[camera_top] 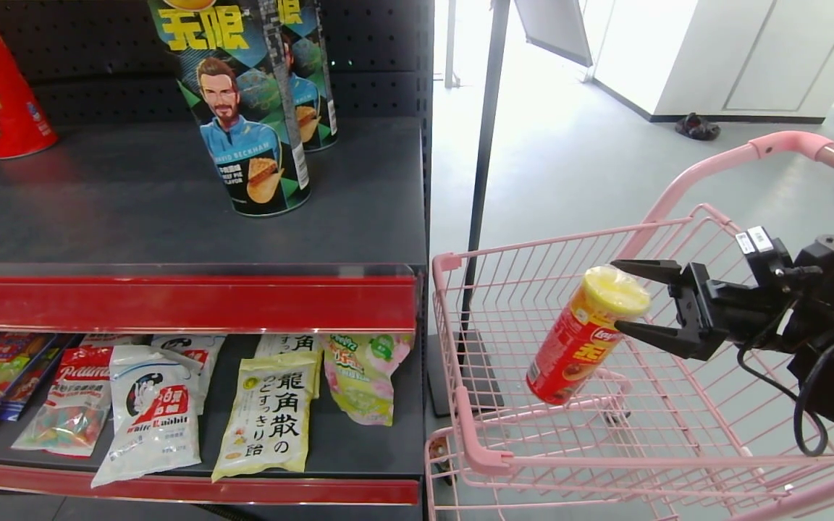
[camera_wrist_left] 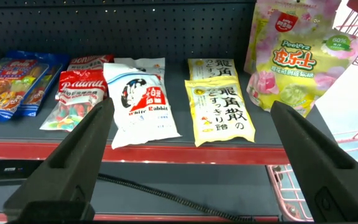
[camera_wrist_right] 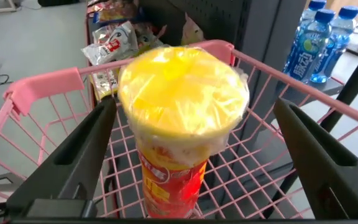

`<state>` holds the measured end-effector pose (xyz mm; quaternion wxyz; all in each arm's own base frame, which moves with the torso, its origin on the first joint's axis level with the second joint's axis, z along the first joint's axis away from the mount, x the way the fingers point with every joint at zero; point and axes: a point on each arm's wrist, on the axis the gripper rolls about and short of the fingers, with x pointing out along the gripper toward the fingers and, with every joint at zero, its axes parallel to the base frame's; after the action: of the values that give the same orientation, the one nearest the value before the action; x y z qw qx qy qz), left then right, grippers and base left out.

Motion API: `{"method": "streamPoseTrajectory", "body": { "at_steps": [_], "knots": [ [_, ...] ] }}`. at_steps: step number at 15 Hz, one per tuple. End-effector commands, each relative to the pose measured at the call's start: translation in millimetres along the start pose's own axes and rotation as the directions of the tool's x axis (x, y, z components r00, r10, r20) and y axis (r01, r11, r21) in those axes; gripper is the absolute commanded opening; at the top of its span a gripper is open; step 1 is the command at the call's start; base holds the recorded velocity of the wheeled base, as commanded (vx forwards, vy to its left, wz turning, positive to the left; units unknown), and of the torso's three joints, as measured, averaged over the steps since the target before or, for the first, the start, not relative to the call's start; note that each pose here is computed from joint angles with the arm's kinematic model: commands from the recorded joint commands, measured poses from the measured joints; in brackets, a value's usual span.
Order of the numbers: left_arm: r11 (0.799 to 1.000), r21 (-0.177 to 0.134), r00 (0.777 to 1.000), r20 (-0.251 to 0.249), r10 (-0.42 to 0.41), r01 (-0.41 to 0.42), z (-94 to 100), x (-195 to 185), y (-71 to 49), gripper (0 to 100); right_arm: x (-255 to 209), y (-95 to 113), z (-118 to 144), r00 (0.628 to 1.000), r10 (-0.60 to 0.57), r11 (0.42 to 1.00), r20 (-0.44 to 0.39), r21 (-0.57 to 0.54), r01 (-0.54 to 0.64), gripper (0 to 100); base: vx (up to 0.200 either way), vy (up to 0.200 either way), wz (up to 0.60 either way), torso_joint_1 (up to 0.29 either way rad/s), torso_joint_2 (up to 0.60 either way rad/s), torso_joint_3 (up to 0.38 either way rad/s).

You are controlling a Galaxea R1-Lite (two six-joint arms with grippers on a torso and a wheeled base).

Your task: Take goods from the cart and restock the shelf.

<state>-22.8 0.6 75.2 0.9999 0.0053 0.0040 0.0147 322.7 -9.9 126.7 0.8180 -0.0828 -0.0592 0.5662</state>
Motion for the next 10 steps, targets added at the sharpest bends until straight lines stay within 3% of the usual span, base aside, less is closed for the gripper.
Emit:
{"method": "streamPoseTrajectory", "body": {
  "at_steps": [1,10],
  "knots": [
    [1.000,0.000,1.000,-0.001,0.001,-0.001,0.0,0,0.0,100,1,2,-12,1.000,0.007,0.999,-0.010,0.037,-0.007,100,0.000,0.000,0.00,0.000,0.00,0.000],
    [1.000,0.000,1.000,-0.001,0.001,-0.001,0.0,0,0.0,100,16,7,-39,0.997,0.077,0.993,-0.015,0.094,-0.075,100,0.000,0.000,0.00,0.000,0.00,0.000]
  ]
}}
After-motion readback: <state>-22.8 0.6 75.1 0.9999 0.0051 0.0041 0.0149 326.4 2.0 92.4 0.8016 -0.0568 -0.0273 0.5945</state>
